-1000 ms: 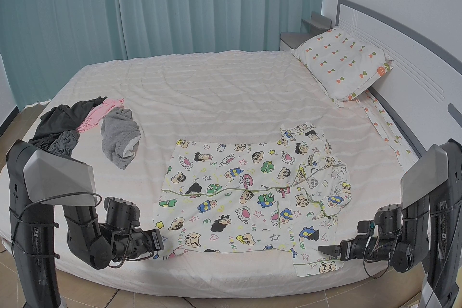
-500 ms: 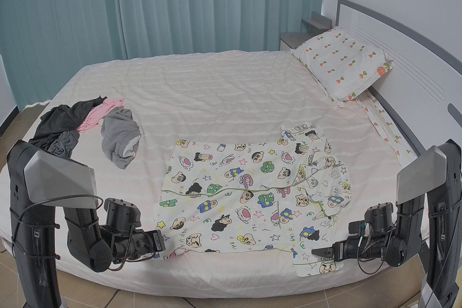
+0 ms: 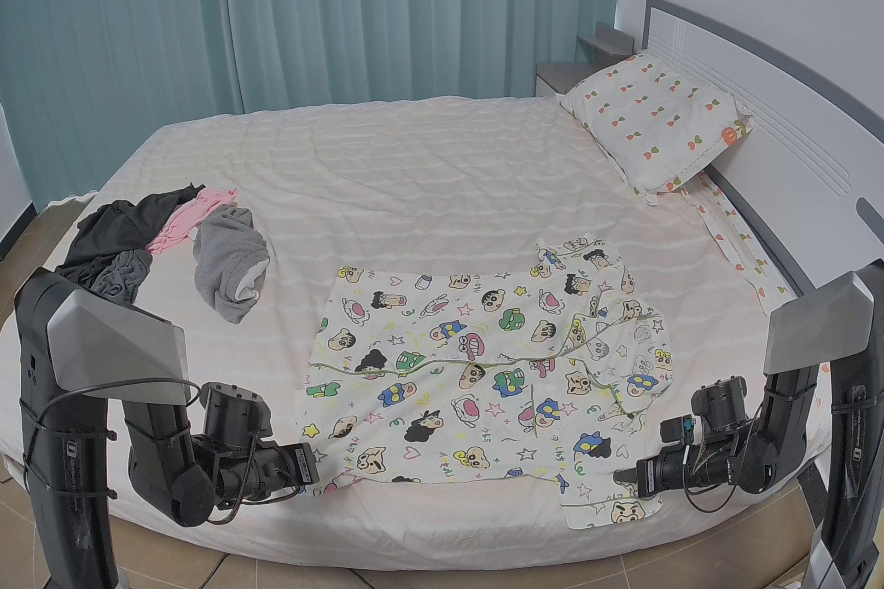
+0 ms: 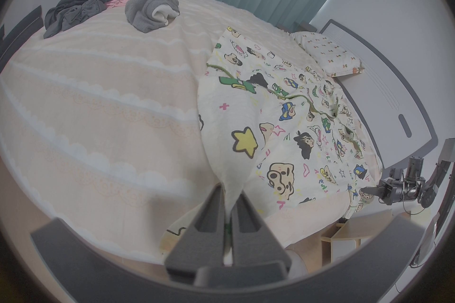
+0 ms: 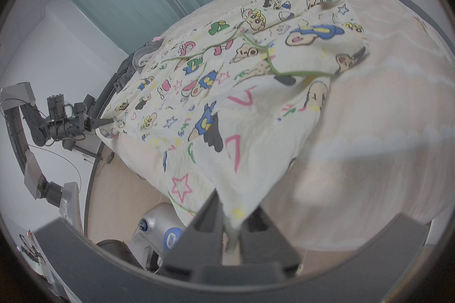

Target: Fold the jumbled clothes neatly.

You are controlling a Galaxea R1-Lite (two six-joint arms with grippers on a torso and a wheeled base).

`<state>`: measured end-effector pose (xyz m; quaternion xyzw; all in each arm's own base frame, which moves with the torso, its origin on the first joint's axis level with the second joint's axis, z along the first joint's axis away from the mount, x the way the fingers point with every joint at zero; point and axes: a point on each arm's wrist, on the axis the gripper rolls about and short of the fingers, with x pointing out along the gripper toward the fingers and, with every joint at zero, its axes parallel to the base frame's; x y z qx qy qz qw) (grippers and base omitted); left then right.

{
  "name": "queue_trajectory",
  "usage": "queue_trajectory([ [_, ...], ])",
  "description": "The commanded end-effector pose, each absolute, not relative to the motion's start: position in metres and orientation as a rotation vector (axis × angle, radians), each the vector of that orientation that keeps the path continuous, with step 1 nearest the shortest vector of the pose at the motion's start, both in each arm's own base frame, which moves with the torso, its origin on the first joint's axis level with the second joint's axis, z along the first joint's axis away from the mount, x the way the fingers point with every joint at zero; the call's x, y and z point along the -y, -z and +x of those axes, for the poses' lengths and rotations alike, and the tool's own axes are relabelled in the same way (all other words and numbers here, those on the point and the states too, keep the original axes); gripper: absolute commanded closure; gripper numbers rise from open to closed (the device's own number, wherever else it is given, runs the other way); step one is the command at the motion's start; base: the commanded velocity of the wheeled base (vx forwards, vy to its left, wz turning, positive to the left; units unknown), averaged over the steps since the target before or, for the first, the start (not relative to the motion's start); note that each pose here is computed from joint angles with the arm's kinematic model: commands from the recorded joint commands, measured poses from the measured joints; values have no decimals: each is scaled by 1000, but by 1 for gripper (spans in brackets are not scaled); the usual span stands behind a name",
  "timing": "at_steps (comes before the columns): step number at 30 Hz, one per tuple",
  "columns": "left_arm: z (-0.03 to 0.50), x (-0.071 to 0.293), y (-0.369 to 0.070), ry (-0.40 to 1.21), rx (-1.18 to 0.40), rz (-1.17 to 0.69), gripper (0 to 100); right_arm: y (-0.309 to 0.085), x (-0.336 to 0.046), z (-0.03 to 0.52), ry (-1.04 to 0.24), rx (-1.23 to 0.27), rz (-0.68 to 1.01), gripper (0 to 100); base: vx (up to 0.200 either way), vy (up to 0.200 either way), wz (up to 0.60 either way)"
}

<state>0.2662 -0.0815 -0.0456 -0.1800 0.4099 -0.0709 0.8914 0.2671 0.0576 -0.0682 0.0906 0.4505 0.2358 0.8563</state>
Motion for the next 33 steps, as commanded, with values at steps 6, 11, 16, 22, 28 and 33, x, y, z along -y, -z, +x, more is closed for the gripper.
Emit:
queue_trajectory([
  [6,258,77,44,156,-840,-354,100,64,-52,246,-565,-958,184,100,0,0,0],
  [11,255,74,46,165,-844,-311,100,63,-51,227,-585,-963,178,100,0,0,0],
  [16,254,74,47,166,-848,-306,100,63,-48,217,-580,-958,181,100,0,0,0],
  [22,251,72,47,178,-853,-263,100,68,-40,206,-557,-963,195,100,0,0,0],
  [28,249,70,48,180,-861,-247,100,68,-41,199,-592,-972,194,100,0,0,0],
  [33,246,69,52,188,-880,-208,100,67,-41,197,-593,-988,193,100,0,0,0],
])
